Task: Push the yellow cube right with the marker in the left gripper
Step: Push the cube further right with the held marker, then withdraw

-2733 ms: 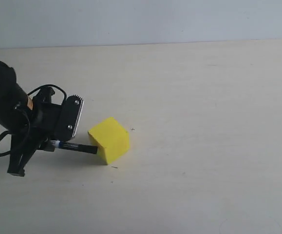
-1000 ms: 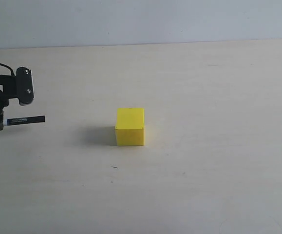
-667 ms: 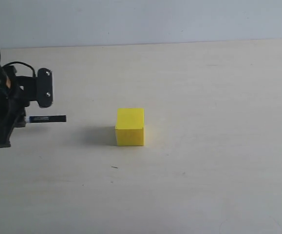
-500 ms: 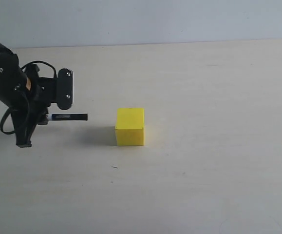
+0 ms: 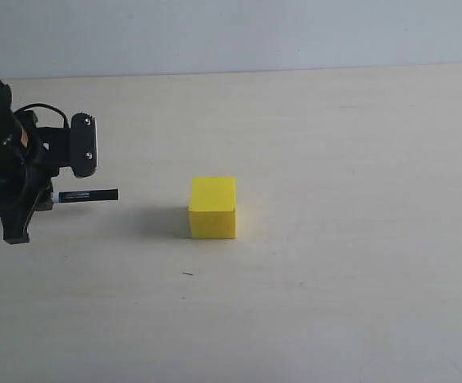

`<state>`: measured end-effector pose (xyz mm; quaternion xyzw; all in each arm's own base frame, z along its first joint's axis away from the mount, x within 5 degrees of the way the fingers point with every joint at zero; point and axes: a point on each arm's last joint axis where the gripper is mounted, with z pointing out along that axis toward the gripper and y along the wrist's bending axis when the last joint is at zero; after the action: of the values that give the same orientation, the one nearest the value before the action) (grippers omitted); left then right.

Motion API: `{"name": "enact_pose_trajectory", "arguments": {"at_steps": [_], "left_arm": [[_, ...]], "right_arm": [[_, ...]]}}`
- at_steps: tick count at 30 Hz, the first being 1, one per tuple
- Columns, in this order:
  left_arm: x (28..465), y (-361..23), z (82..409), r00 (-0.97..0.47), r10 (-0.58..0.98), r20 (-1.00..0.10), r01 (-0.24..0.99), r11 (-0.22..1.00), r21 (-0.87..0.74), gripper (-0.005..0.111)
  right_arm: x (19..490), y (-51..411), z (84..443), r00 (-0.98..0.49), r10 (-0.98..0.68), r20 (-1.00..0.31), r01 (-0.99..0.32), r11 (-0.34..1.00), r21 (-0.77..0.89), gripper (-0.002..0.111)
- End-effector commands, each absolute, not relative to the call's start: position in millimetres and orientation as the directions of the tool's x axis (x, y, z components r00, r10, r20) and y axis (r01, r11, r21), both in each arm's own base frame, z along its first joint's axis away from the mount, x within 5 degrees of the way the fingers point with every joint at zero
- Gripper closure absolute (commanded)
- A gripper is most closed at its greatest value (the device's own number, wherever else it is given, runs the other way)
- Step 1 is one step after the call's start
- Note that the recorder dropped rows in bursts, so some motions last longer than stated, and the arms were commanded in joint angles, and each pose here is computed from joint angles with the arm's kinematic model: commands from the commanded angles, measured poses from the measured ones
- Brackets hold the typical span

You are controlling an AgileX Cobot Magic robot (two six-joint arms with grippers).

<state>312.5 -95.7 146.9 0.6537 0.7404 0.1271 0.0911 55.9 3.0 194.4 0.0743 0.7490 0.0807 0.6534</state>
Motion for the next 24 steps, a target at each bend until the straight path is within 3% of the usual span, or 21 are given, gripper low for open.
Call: {"name": "enact_pose_trajectory", "arguments": {"at_steps": [1,4,14,19,24], "left_arm": [[309.5,-109.4,145.8,-0.089,0.996,0.018,0.951,0.080,0.298,0.107],[308.3,-131.2,139.4,-0.100,0.994,-0.033,0.950,0.105,0.293,0.107],[295.2,-232.2,132.7,0.084,0.992,-0.096,0.948,-0.050,0.315,0.107],[300.6,-225.1,143.2,0.023,0.994,-0.109,0.945,0.014,0.326,0.107],[307.3,-204.0,143.9,-0.040,0.998,-0.049,0.956,0.052,0.289,0.107]], "right_arm": [[56.1,2.8,193.5,-0.133,0.207,-0.969,0.006,0.978,0.208,0.108],[56.1,2.8,193.5,-0.133,0.207,-0.969,0.006,0.978,0.208,0.108],[56.1,2.8,193.5,-0.133,0.207,-0.969,0.006,0.978,0.208,0.108],[56.1,2.8,193.5,-0.133,0.207,-0.969,0.006,0.978,0.208,0.108],[56.1,2.8,193.5,-0.133,0.207,-0.969,0.006,0.978,0.208,0.108]]}}
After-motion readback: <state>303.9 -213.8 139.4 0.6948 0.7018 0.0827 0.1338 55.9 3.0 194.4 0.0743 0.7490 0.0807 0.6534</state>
